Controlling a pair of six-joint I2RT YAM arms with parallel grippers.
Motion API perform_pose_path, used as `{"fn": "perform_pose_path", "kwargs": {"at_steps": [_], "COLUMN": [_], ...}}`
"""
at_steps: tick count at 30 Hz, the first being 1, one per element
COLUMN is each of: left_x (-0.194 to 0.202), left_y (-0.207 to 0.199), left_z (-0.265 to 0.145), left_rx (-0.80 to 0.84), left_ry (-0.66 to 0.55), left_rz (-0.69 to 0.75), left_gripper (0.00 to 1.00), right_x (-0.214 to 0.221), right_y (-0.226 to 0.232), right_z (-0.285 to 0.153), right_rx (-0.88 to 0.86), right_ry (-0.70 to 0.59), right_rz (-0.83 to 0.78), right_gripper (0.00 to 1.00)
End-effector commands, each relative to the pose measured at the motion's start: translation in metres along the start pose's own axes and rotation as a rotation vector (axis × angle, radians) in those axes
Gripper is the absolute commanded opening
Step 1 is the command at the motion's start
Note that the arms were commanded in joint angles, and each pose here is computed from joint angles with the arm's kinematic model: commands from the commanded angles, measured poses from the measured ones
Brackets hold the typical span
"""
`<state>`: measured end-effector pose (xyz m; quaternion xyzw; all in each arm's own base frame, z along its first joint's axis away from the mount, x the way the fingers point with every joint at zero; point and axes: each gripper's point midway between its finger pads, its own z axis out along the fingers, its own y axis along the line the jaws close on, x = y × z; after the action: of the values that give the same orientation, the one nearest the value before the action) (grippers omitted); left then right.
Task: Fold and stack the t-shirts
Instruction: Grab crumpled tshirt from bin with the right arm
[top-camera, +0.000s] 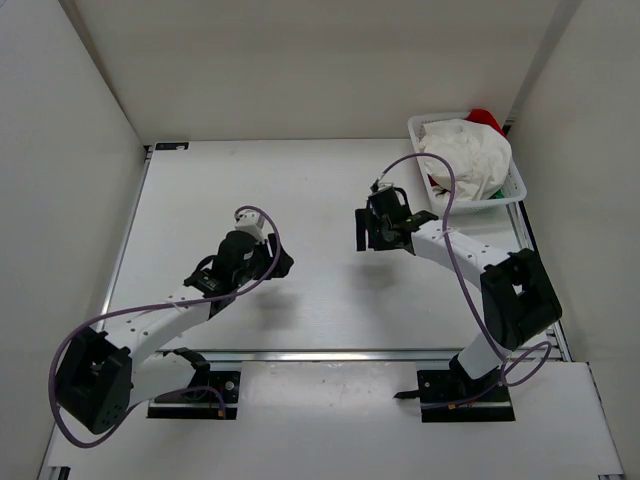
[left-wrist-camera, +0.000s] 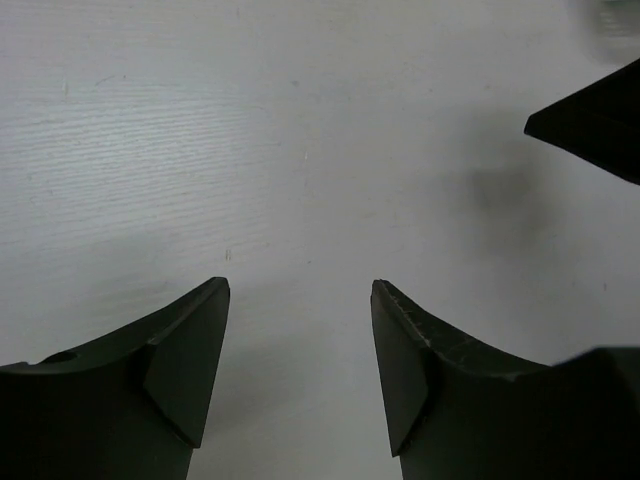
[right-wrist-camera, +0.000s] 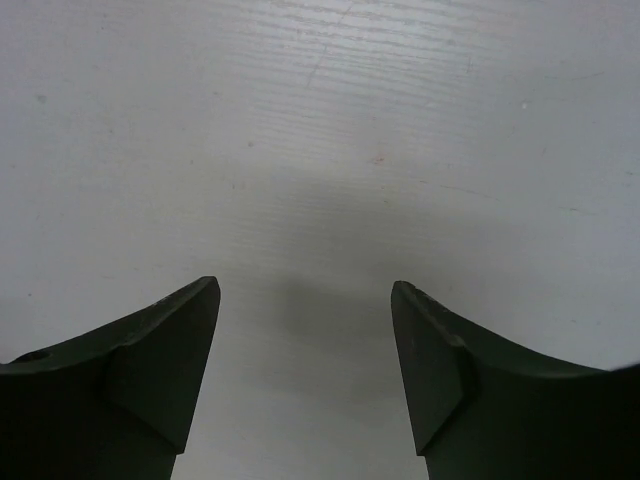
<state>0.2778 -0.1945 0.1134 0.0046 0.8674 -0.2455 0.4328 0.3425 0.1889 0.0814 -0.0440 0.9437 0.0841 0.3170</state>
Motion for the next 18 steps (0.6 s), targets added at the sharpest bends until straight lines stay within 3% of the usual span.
{"fn": "perform_pose_path", "kwargs": {"at_steps": [1, 3, 5, 6, 8, 9, 12, 15, 16, 18], "left_x": [0.007, 0.007, 0.001, 0.003, 0.008, 0.008, 0.013, 0.015, 0.012, 0.013], "left_y": [-0.010, -0.015, -0.028, -0.028, -0.034, -0.037, -0.043, -0.048, -0.045, -0.045], "left_z": [-0.001, -0.002, -0.002, 0.000, 0.002, 0.003, 0.004, 0.001, 0.000, -0.001], "left_rx": [0.052, 0.079, 0.108, 0.103, 0.119, 0.133, 0.136, 0.149, 0.137, 0.153], "left_ry": [0.038, 0.037, 0.001, 0.006, 0.023, 0.022, 0.036, 0.037, 0.017, 0.008], "left_rz": [0.033, 0.029, 0.048, 0.061, 0.059, 0.062, 0.064, 0.068, 0.061, 0.048], "left_gripper": [0.70, 0.70, 0.63, 0.60, 0.44, 0.34, 0.16, 0.09, 0.09, 0.14], "right_x": [-0.024, -0.039, -0.054, -0.061, -0.079, -0.092, -0.131, -0.174, -0.184, -0.197], "right_y": [0.004, -0.003, -0.010, -0.013, -0.023, -0.030, -0.066, -0.122, -0.143, -0.182], "right_z": [-0.011, -0.014, -0.017, -0.021, -0.026, -0.032, -0.049, -0.066, -0.069, -0.069], "right_rx": [-0.007, 0.016, 0.012, 0.008, 0.009, 0.018, 0.095, 0.184, 0.216, 0.288], "right_ry": [-0.054, -0.078, -0.109, -0.119, -0.160, -0.185, -0.254, -0.331, -0.334, -0.340], "right_rz": [-0.002, 0.005, 0.037, 0.055, 0.085, 0.097, 0.137, 0.206, 0.219, 0.249], "right_gripper": [0.67, 0.57, 0.23, 0.16, 0.00, 0.00, 0.00, 0.02, 0.06, 0.26]}}
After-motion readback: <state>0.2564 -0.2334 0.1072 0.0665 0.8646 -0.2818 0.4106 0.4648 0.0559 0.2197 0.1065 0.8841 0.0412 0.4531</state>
